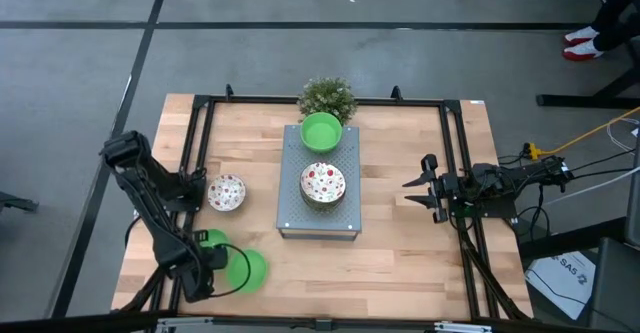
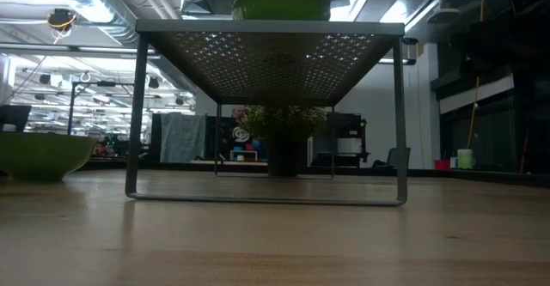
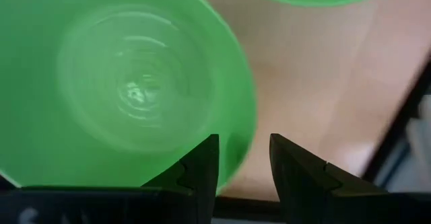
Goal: Pick & Place Mini bowls
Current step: Stack the green bowl on the green bowl on the shelf
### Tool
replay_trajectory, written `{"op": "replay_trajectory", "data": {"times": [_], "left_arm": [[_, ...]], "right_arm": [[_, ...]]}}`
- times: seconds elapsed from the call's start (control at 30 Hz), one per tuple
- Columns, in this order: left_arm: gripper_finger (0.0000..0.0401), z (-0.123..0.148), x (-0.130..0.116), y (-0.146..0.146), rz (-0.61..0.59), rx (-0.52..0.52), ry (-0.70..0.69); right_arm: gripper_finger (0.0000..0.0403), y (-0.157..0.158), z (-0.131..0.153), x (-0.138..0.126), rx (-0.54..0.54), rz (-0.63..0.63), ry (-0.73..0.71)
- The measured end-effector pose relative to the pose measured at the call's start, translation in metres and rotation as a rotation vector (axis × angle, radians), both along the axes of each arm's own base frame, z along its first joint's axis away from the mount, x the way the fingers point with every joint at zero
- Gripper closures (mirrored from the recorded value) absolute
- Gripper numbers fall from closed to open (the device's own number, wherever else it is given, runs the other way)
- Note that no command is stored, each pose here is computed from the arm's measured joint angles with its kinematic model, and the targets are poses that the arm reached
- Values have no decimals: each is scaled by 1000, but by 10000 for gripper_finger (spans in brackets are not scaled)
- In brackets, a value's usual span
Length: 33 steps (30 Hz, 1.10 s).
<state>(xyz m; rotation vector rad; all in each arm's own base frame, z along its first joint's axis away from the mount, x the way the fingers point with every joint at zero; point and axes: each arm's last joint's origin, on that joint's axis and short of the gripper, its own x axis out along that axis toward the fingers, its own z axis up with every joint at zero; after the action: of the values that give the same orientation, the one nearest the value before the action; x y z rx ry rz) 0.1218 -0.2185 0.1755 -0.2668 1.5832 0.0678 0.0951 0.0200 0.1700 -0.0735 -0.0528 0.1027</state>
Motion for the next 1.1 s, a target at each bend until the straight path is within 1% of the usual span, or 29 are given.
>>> {"op": "replay_trajectory", "data": {"times": [0.2, 0.27, 0.37, 0.5, 0.53, 0.8, 0.93, 1.1], "left_arm": [[278, -16, 2, -4, -26, 64, 25], [286, -18, 3, -4, -26, 78, 22], [316, -17, 4, -5, -23, 90, -12], [380, -12, 7, -7, -20, 96, -59], [389, -11, 8, -8, -19, 101, -65], [397, -4, 9, -13, -20, 92, -90], [398, 4, 7, -16, 20, 110, -105], [398, 15, 3, -25, 43, 101, -139]], "right_arm": [[256, 0, 0, 0, 0, 0, 0], [256, 0, 0, 0, 0, 0, 0], [256, 0, 0, 0, 0, 0, 0], [256, 0, 0, 0, 0, 0, 0], [256, 0, 0, 0, 0, 0, 0], [256, 0, 0, 0, 0, 0, 0], [256, 0, 0, 0, 0, 0, 0], [256, 0, 0, 0, 0, 0, 0]]}}
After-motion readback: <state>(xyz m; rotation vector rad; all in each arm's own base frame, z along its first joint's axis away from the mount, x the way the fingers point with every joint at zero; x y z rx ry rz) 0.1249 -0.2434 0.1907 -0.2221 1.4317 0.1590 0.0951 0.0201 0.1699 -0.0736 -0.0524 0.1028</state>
